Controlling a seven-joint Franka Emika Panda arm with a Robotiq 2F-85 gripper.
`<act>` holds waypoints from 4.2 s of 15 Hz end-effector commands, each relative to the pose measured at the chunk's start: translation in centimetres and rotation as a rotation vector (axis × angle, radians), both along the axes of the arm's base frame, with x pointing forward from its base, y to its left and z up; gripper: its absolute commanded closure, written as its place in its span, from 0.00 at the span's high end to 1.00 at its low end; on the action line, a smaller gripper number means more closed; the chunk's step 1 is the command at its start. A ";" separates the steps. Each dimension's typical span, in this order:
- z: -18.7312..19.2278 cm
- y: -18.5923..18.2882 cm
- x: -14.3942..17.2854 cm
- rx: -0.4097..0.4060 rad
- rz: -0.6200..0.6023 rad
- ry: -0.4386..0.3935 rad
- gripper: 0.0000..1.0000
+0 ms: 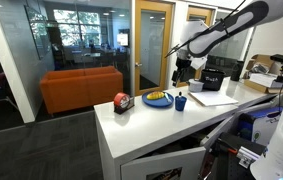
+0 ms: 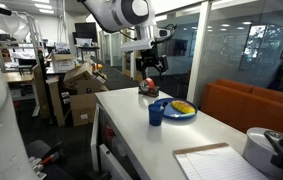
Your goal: Move the blue cup to the left
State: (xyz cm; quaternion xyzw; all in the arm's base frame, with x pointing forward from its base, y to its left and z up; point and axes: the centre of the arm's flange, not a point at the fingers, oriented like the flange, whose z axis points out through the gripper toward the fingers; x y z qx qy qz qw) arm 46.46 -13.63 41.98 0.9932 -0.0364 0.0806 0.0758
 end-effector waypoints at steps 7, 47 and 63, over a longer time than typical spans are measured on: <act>-6.4 -0.9 2.7 0.021 -0.054 0.210 1.00; -13.5 -2.5 0.8 0.120 0.215 0.163 1.00; -12.9 -0.4 -0.1 0.034 0.184 0.111 0.00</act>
